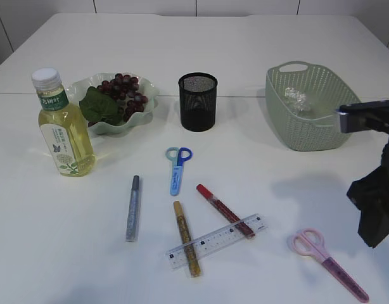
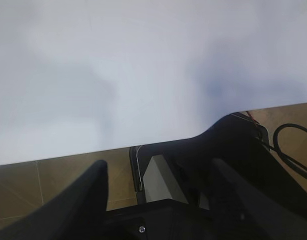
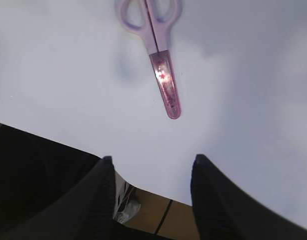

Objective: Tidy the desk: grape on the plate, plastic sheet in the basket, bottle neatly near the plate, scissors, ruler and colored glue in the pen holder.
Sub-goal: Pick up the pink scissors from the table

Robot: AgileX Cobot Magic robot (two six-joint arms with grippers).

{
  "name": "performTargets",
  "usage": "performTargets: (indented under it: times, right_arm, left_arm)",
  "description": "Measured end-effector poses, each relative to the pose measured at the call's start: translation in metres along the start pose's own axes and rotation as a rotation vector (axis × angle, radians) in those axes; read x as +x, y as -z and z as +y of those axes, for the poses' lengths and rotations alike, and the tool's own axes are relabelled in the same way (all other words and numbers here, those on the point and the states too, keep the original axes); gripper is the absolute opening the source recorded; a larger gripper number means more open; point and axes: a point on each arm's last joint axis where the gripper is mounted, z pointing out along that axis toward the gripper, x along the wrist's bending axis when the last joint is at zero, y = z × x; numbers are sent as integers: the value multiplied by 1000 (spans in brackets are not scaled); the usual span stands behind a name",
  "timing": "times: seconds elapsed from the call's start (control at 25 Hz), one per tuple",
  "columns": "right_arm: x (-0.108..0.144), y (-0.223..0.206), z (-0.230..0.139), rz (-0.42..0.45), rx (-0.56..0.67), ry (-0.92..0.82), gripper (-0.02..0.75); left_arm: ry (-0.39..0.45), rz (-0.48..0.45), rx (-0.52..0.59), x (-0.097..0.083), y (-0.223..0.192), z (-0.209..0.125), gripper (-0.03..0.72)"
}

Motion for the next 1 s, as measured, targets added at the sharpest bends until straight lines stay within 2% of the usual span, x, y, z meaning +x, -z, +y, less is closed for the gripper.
performTargets:
  times: [0.12,0.2,0.44,0.56,1.0]
  right_arm:
    - [-1,-15,9,8,44,-28,399]
    - [0,-26,16,8,60,14,399]
    - [0,-47,34,17,10,127,399]
    - [-1,-56,37,15,36,143,399]
    - [-4,-62,42,-2,17,151,440]
  left_arm:
    - [0,0,0,0,0,0,456]
    - [0,0,0,0,0,0,456]
    - [2,-6,1,-1,0,0,454]
    - [3,-8,1,-1,0,0,448]
    - [2,-8,1,-1,0,0,439]
